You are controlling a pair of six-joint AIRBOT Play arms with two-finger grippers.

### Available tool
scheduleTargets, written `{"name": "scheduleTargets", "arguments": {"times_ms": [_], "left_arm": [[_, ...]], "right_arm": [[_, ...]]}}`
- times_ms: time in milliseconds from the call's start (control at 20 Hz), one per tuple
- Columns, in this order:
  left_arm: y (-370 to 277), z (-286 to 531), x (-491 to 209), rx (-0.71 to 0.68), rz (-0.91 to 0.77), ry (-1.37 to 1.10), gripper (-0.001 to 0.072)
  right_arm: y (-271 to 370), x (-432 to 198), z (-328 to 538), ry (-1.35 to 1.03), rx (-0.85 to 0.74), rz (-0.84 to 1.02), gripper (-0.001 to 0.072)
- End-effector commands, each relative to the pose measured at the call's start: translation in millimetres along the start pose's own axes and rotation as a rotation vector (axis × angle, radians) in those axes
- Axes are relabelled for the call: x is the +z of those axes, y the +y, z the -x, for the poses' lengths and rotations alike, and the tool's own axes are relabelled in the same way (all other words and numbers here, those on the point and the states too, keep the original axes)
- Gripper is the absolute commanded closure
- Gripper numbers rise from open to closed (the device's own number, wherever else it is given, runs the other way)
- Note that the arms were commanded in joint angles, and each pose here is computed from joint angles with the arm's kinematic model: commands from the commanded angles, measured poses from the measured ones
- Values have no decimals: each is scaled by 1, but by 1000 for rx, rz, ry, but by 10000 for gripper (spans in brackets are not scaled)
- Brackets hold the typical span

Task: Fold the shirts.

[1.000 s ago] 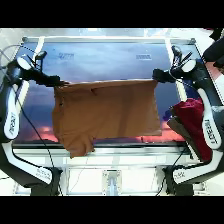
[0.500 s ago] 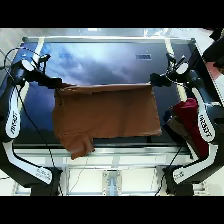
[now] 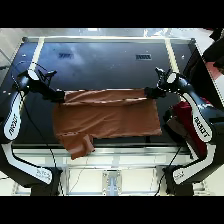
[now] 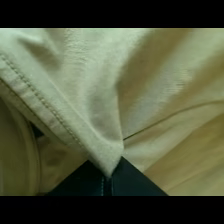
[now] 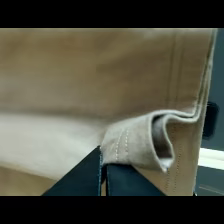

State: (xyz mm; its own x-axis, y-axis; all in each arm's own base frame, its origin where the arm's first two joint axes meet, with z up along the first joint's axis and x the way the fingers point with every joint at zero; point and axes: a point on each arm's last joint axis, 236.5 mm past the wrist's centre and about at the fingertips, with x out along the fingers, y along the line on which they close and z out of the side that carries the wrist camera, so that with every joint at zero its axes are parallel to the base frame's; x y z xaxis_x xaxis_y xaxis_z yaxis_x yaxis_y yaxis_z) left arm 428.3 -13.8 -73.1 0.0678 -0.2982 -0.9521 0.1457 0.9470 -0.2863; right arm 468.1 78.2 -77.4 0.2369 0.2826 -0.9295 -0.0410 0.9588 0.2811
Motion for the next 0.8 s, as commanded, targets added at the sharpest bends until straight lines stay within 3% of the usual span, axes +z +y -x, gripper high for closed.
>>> {"name": "scheduleTargets", "arguments": {"times_ms": [0,50,100,150,200,300,350,550,750], "left_arm": [[0,-15,-15,-18,20,53,694],[-2,-16,-14,-27,26,51,694],[-6,-15,-12,-42,35,44,680],[-9,-14,-10,-57,40,35,672],[-11,-10,-8,-61,41,22,567],[-12,13,-5,-50,36,-21,311],[-11,33,-3,-39,36,-60,253],[-6,147,-26,26,58,-246,254],[5,154,-115,56,271,-305,255]], "right_arm": [[-2,-5,-6,15,-8,-3,701],[0,-10,-6,36,-1,-6,683],[3,-16,-5,63,11,-10,598],[6,-22,0,93,20,-7,460],[10,-26,9,123,25,3,364],[11,-30,45,160,-5,62,366],[6,-27,72,149,-58,100,366],[-20,-11,207,-69,-319,187,366],[-19,-19,272,-247,-277,118,366]]}}
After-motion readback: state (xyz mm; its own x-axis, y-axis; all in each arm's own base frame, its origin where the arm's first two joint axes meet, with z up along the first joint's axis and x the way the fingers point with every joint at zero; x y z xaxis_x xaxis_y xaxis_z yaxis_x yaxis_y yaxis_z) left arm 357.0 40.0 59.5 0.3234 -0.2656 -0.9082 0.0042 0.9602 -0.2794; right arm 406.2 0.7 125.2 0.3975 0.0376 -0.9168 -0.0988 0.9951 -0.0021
